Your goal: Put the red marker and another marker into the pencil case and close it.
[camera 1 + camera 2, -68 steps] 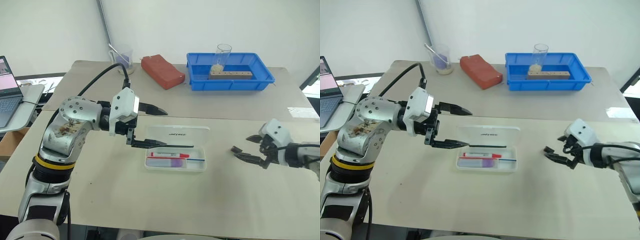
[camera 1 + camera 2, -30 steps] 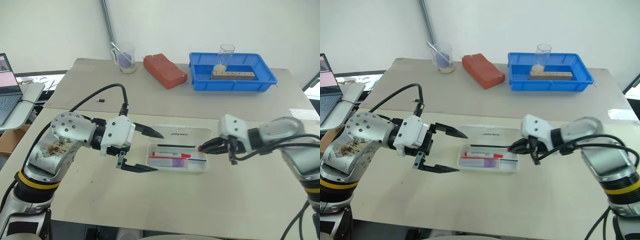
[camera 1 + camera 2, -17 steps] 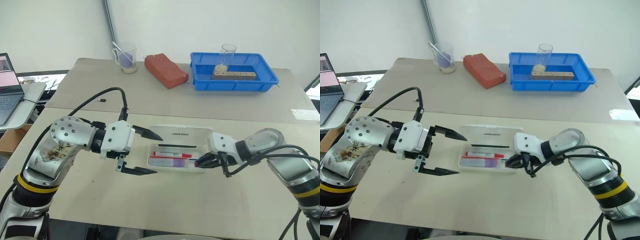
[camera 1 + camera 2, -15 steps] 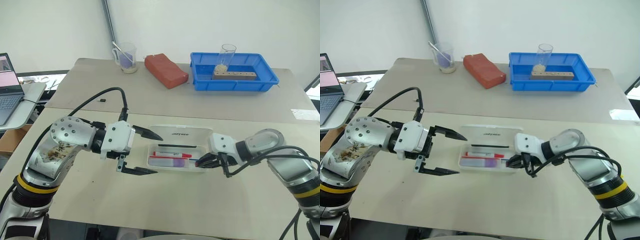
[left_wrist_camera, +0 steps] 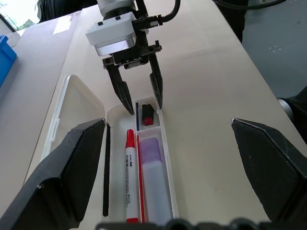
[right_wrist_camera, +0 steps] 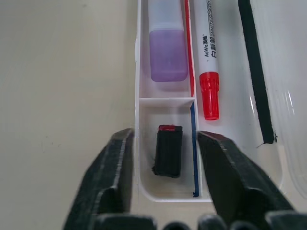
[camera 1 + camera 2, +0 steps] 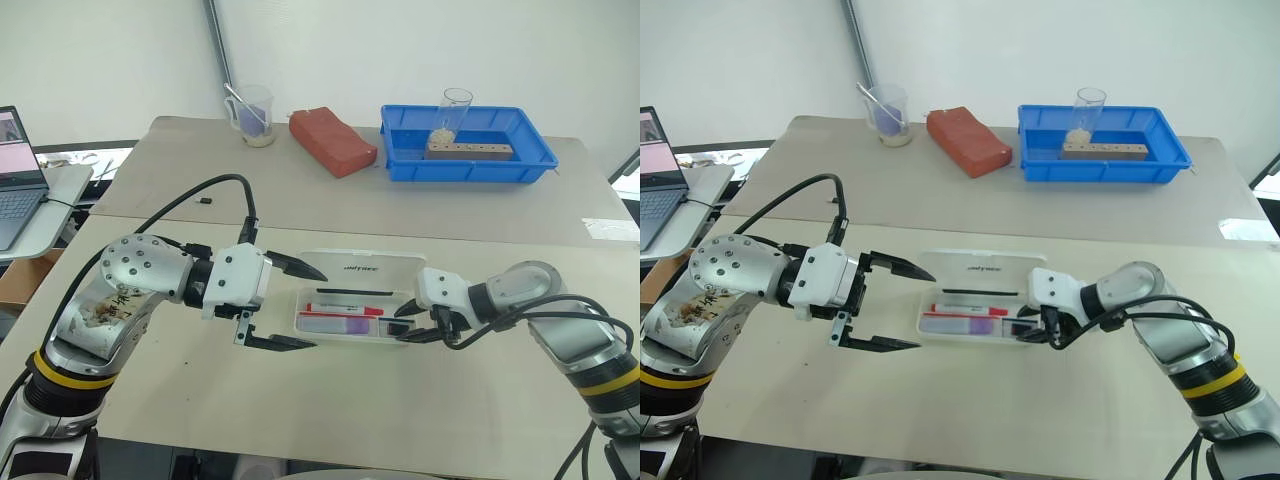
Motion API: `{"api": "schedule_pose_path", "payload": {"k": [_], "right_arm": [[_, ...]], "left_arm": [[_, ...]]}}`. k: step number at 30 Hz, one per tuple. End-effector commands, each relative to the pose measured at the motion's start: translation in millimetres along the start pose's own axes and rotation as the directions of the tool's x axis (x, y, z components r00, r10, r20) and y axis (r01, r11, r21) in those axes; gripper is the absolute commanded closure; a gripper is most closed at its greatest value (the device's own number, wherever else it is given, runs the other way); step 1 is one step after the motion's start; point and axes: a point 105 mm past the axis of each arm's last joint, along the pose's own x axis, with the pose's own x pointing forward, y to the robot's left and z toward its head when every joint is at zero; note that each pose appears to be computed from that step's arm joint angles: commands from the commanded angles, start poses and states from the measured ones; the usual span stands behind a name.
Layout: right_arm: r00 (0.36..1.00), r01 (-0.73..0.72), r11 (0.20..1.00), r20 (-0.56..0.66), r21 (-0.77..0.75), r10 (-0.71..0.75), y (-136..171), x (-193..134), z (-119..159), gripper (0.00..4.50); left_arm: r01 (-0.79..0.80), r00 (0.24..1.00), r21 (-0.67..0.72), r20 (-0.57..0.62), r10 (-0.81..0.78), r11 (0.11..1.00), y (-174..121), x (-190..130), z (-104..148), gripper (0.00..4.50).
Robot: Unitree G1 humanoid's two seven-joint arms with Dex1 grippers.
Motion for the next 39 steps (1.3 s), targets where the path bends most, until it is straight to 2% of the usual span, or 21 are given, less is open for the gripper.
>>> {"api": "schedule_pose_path", "payload": {"k": [1,3,8,14,17,24,25,29,35,39], "right_arm": [[0.997,0.061,0.998,0.058,-0.022,-0.060,-10,-16,22,0.49],[0.989,0.093,0.996,0.111,0.007,-0.093,-10,-25,33,0.06],[0.954,0.137,0.979,0.245,0.152,-0.171,4,-54,64,0.06],[0.894,0.267,0.927,0.292,0.263,-0.340,7,-85,88,0.06],[0.878,0.292,0.914,0.301,0.280,-0.373,10,-93,97,0.00],[0.851,0.355,0.889,0.293,0.289,-0.435,12,-98,108,0.00],[0.850,0.357,0.888,0.293,0.288,-0.437,13,-97,108,0.00],[0.845,0.365,0.885,0.296,0.291,-0.446,13,-95,111,0.00],[0.842,0.375,0.877,0.285,0.301,-0.458,15,-94,110,0.00],[0.848,0.366,0.880,0.281,0.302,-0.449,17,-94,109,0.00]], "left_arm": [[-0.028,0.999,0.044,-0.020,0.029,0.999,10,-6,3,0.00],[-0.061,0.998,0.030,-0.027,0.061,0.998,17,-11,2,0.00],[-0.193,0.981,-0.086,-0.020,0.192,0.977,47,-29,0,0.00],[-0.402,0.915,-0.191,-0.060,0.399,0.895,101,-38,-20,0.00],[-0.427,0.903,-0.225,-0.058,0.425,0.876,117,-34,-29,0.86],[-0.389,0.919,-0.180,-0.147,0.366,0.903,128,-9,-65,4.34],[-0.371,0.925,-0.177,-0.152,0.348,0.912,127,-5,-67,4.46],[-0.267,0.959,-0.166,-0.145,0.244,0.949,116,9,-69,4.46],[-0.057,0.994,-0.149,-0.105,0.042,0.987,90,20,-58,4.46],[0.023,0.984,-0.037,-0.177,-0.029,0.999,73,28,-66,4.46]]}}
